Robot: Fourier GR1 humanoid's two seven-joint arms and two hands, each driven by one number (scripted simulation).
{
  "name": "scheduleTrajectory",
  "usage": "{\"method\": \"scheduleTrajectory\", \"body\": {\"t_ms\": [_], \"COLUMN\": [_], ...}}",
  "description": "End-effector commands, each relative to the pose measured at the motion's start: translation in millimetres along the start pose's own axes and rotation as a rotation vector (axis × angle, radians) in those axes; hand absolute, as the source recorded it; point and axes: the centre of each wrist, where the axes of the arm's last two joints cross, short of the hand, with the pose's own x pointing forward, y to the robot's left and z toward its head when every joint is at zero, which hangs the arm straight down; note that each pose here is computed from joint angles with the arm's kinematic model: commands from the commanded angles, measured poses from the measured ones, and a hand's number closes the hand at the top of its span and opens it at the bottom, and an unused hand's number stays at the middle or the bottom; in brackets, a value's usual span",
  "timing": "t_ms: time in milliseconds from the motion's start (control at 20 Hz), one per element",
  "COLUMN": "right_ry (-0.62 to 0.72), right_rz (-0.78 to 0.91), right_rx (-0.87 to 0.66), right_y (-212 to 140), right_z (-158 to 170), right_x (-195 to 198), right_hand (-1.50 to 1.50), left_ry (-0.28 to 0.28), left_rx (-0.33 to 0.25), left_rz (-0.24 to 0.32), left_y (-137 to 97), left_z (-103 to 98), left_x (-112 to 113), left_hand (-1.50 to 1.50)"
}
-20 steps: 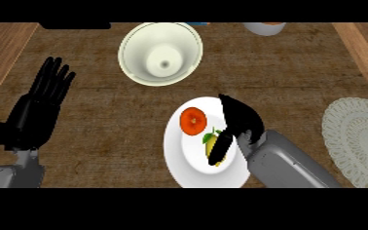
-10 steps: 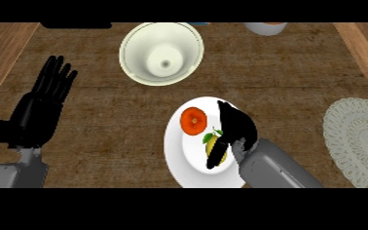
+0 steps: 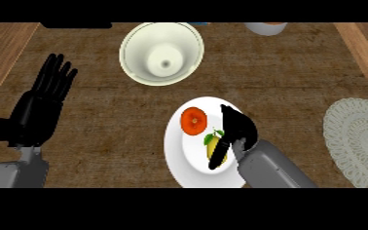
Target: Pick the lemon from the plate and place it in the bowl
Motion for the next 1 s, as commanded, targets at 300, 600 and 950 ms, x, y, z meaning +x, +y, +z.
{"method": "scheduleTrajectory", "body": {"t_ms": [300,600,950], "right_ry": [0.060,0.023,-0.264], "right_rz": [0.199,0.267,0.341], "right_rx": [0.043,0.003,-0.116], "right_y": [10,-2,32], "right_z": [-18,-7,32], "right_x": [6,24,91], "right_hand": [1.50,1.50,1.50], "left_ry": [0.012,0.010,-0.001], "left_rx": [-0.011,0.003,-0.055], "left_rz": [0.011,0.011,0.019], "left_y": [-8,7,-9], "left_z": [8,1,-6], "left_x": [2,18,-1], "left_hand": [0.00,0.00,0.00]}}
